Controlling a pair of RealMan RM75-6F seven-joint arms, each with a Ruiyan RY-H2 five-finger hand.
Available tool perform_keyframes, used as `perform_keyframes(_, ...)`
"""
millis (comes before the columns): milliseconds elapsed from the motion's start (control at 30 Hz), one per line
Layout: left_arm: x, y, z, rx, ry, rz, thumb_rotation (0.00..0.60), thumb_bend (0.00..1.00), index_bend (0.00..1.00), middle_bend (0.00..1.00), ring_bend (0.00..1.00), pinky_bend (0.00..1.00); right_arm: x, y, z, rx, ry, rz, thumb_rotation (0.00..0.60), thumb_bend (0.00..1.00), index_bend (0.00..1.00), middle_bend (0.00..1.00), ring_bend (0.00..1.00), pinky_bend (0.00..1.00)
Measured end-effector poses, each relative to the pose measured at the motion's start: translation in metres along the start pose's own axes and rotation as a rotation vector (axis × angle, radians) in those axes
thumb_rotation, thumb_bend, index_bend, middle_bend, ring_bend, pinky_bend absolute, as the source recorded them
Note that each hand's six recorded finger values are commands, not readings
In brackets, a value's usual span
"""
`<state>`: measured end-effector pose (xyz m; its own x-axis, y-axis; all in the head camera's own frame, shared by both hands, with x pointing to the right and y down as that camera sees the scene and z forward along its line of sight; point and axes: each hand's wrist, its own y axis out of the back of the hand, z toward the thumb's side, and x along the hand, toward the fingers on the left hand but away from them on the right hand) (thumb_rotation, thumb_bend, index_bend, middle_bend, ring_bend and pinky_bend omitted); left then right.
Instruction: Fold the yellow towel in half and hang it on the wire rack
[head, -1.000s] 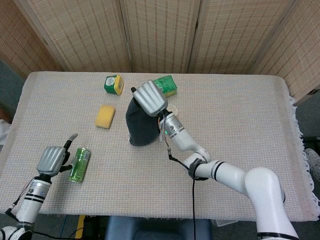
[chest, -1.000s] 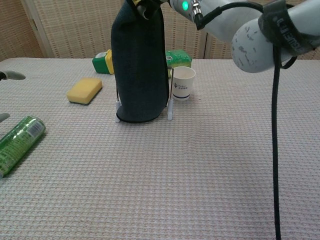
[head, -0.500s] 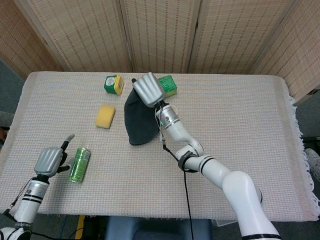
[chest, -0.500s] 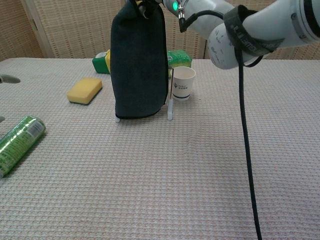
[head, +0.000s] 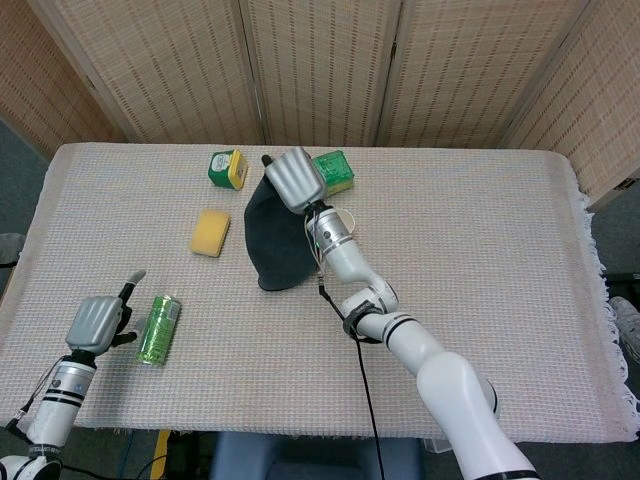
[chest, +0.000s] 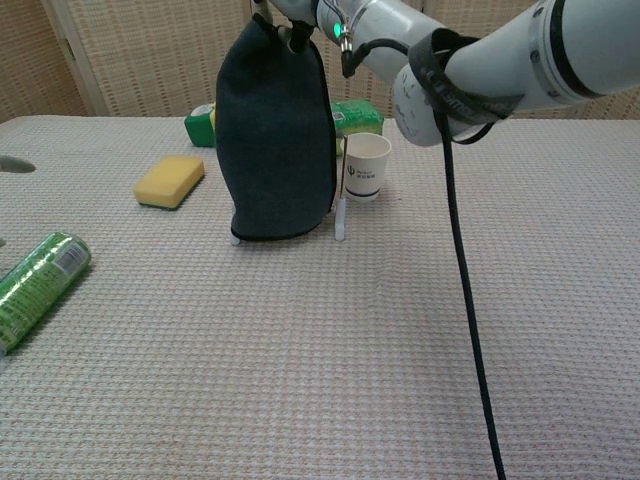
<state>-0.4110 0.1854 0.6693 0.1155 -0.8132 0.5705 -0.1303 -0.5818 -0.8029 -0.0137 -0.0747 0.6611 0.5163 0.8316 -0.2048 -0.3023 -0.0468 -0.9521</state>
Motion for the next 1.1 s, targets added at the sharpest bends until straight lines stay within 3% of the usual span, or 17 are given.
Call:
perform_keyframes(367,0.0,0.004,0.0,-0.002,-0.004,0.015,0.6,0.44,0.09,0.92,0.89,0.93,0.005,-0.001,-0.006,-0.054,-0.014,-0.007,0.6,0.5,0.0,0.91,0.99,1.0)
perform_keyframes(567,0.0,0.007,-0.006,-0.013,0.015,0.024,0.6,0.44,0.09,0.84,0.81,0.88,0.024,-0.006,-0.011,-0.127,0.005,-0.025,0.6,0.5,0.0,0.88,0.96,1.0)
perform_keyframes(700,-0.002,0.012,-0.008,-0.014,0.019,0.038,0.6,0.44,0.09,0.77,0.72,0.82,0.048,-0.008,-0.017,-0.177,0.029,-0.028,0.6,0.46,0.01,0.85,0.92,1.0)
perform_keyframes(867,-0.006,0.02,-0.009,0.0,0.025,0.054,0.6,0.43,0.09,0.66,0.58,0.66,0.087,-0.008,-0.033,-0.23,0.041,-0.023,0.6,0.45,0.01,0.81,0.87,1.0)
perform_keyframes(1100,-0.016,0.03,-0.011,-0.007,0.042,0.072,0.6,0.38,0.1,0.52,0.47,0.51,0.174,-0.023,-0.091,-0.281,-0.043,0.052,0.6,0.45,0.01,0.71,0.76,0.95)
